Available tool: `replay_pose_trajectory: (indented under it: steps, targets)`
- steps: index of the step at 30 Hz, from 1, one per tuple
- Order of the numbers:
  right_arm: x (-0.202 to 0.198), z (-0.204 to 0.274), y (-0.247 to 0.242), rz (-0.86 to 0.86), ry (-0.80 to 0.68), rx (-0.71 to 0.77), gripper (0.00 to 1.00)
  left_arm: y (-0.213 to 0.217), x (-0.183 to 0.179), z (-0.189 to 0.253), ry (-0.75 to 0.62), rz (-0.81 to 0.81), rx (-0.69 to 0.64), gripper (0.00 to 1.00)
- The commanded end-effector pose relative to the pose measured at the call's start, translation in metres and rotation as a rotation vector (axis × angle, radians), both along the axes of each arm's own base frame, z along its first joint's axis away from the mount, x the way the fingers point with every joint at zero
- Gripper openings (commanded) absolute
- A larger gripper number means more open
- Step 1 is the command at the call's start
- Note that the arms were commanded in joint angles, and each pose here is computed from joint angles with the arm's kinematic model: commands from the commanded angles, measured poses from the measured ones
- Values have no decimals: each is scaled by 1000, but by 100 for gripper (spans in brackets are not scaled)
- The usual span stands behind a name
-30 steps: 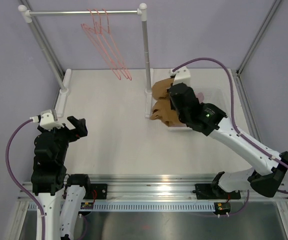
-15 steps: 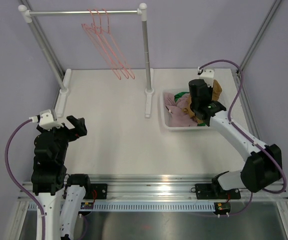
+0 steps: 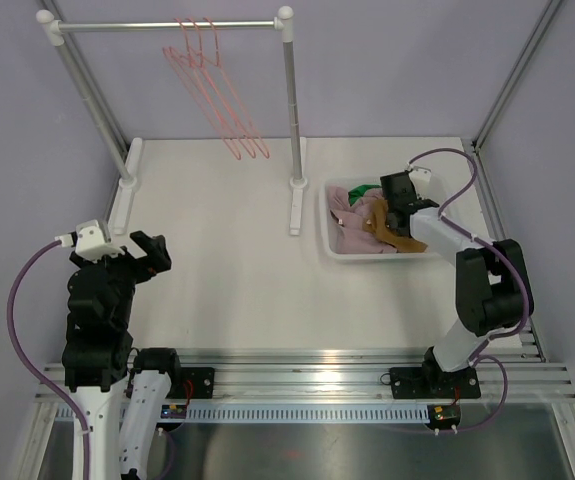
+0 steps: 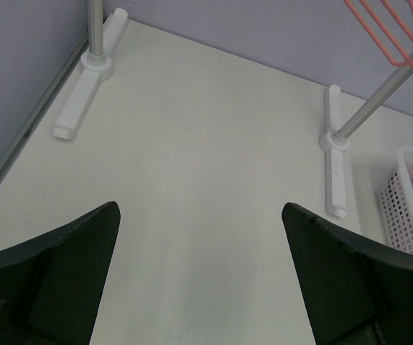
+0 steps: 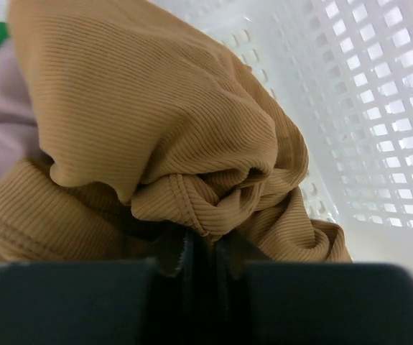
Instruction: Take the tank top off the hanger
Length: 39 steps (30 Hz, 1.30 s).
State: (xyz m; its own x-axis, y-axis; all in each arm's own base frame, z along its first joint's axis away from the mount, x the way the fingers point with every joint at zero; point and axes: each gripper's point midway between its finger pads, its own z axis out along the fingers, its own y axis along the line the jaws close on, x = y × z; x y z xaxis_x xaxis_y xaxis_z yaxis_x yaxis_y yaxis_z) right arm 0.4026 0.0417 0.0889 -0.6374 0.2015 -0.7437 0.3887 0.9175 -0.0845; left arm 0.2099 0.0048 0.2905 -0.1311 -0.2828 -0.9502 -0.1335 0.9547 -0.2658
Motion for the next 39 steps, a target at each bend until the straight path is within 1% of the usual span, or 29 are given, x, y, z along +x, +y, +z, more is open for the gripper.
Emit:
replay_pose_trajectory:
  steps: [1,2,4,5,6,7,10,11,12,13,15,16,18,19,20,21,22,25,26,28,29,32,33,34,35,36,39]
  targets:
    - [-7,-16,3,-19,95,95,18,13,-1,12,-47,72,14,99]
    - [-7,-15,4,-15,97,107,36,14,-1,13,-49,80,13,99]
    - [-6,1,2,-22,81,107,62,14,-2,14,-54,82,12,99]
    - [-5,9,1,-27,68,98,68,15,-2,13,-50,85,14,99]
    - [-4,24,-1,-26,38,97,71,15,-2,12,-48,86,13,99]
    - [-2,38,-2,-26,18,93,76,16,-2,13,-48,94,14,99]
    - [0,85,-13,-41,-54,47,81,18,-2,12,-40,102,13,99]
    - [0,98,-19,-55,-74,20,88,20,-2,12,-34,114,14,99]
    - [-2,114,-23,-57,-94,-3,96,21,-2,13,-25,118,15,99]
    - [-5,132,-32,-81,-115,-45,99,23,-2,14,-19,134,15,99]
    - [-12,157,-44,-96,-140,-101,99,26,-1,11,17,149,17,99]
    - [-19,170,-49,-103,-138,-125,100,27,-2,18,11,157,19,99]
    - [-31,191,-51,-67,-151,-137,100,28,-1,14,63,161,23,99]
    - [-36,197,-49,-45,-158,-120,99,26,-1,20,61,151,20,99]
    - [-46,209,-39,11,-190,-61,99,25,-1,20,75,144,20,99]
    - [-53,210,-34,48,-195,-33,99,23,-3,18,101,132,19,99]
    - [-66,225,-24,105,-246,32,100,18,-2,19,133,100,22,99]
    - [-90,235,-15,191,-281,83,99,5,1,21,177,17,25,99]
    - [-103,248,-14,217,-327,104,100,3,-3,27,180,5,23,99]
    - [-120,252,-14,241,-326,111,100,-2,-6,30,188,-26,30,99]
    - [-131,258,-15,249,-345,118,100,-2,-11,33,195,-27,32,99]
    - [-157,260,-11,305,-331,150,99,4,-26,37,203,-4,54,99]
    - [-166,256,-10,321,-308,154,100,5,-30,40,189,4,55,99]
    - [-173,255,-7,345,-303,168,99,-1,-34,41,180,-30,59,99]
    - [-182,257,-10,355,-307,160,99,-1,-41,42,163,-31,58,99]
    - [-191,250,-13,349,-275,151,100,-1,-43,40,164,-32,59,99]
    - [-210,242,-27,315,-260,114,100,-4,-51,36,148,-52,62,99]
